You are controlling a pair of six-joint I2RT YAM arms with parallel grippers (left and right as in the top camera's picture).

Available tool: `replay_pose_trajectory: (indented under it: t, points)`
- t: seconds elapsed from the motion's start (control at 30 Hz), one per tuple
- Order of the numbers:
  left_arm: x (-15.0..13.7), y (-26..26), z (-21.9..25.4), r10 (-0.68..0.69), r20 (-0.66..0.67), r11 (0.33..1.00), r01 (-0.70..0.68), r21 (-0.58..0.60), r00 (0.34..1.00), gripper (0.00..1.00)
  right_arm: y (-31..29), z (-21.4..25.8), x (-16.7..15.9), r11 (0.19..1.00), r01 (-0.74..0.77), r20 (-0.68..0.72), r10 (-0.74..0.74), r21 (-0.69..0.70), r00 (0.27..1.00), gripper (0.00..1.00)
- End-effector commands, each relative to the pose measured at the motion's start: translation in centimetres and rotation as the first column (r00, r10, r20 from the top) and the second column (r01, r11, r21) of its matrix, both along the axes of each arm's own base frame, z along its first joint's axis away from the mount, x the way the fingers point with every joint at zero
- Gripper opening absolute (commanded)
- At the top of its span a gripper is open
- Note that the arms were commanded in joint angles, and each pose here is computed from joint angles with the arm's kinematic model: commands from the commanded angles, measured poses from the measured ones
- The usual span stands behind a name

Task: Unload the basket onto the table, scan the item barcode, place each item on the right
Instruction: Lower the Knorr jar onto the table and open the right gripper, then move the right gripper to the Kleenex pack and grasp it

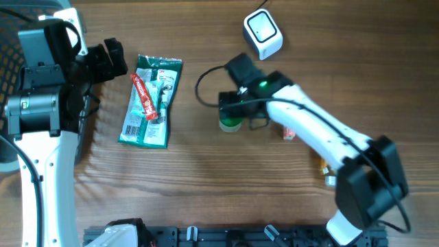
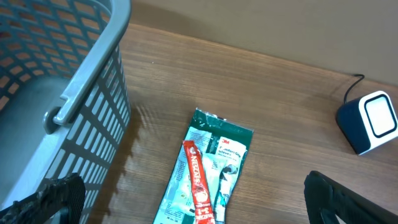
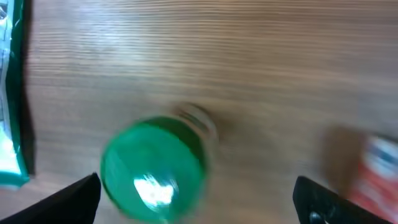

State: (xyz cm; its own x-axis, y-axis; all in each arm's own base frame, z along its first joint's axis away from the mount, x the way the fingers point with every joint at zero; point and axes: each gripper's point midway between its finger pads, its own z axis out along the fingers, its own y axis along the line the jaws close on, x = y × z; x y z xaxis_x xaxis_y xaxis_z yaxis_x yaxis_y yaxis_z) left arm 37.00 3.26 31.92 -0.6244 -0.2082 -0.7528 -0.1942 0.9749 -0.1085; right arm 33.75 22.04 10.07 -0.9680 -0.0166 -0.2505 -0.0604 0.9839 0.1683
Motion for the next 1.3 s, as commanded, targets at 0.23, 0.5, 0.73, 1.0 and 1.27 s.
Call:
replay_pose_trajectory:
  t: [0.23,0.5,0.73,1.0,1.27]
  points:
    - [0.1,0.2,0.3,0.002,0.008,1.000,-0.002,0.011,1.000,1.00,-12.9,0.2,-2.8,0.955,0.259,-0.188,-0.283,-0.142,0.941,0.22]
    - [0.1,0.2,0.3,0.002,0.008,1.000,-0.002,0.010,1.000,1.00,-14.6,-3.1,-4.3,0.931,0.288,-0.195,-0.333,-0.226,0.923,0.06]
    - [0.1,0.2,0.3,0.002,0.007,1.000,-0.002,0.010,1.000,1.00,-15.9,-3.2,-4.2,0.903,0.318,-0.156,-0.373,-0.289,0.915,0.05]
    - [0.1,0.2,0.3,0.002,0.008,1.000,-0.002,0.011,1.000,1.00,-16.0,-4.6,-4.2,0.895,0.344,-0.136,-0.393,-0.283,0.910,0.04]
    - [0.1,0.2,0.3,0.002,0.008,1.000,-0.002,0.011,1.000,1.00,-16.0,-4.8,-4.1,0.896,0.345,-0.131,-0.391,-0.280,0.911,0.04]
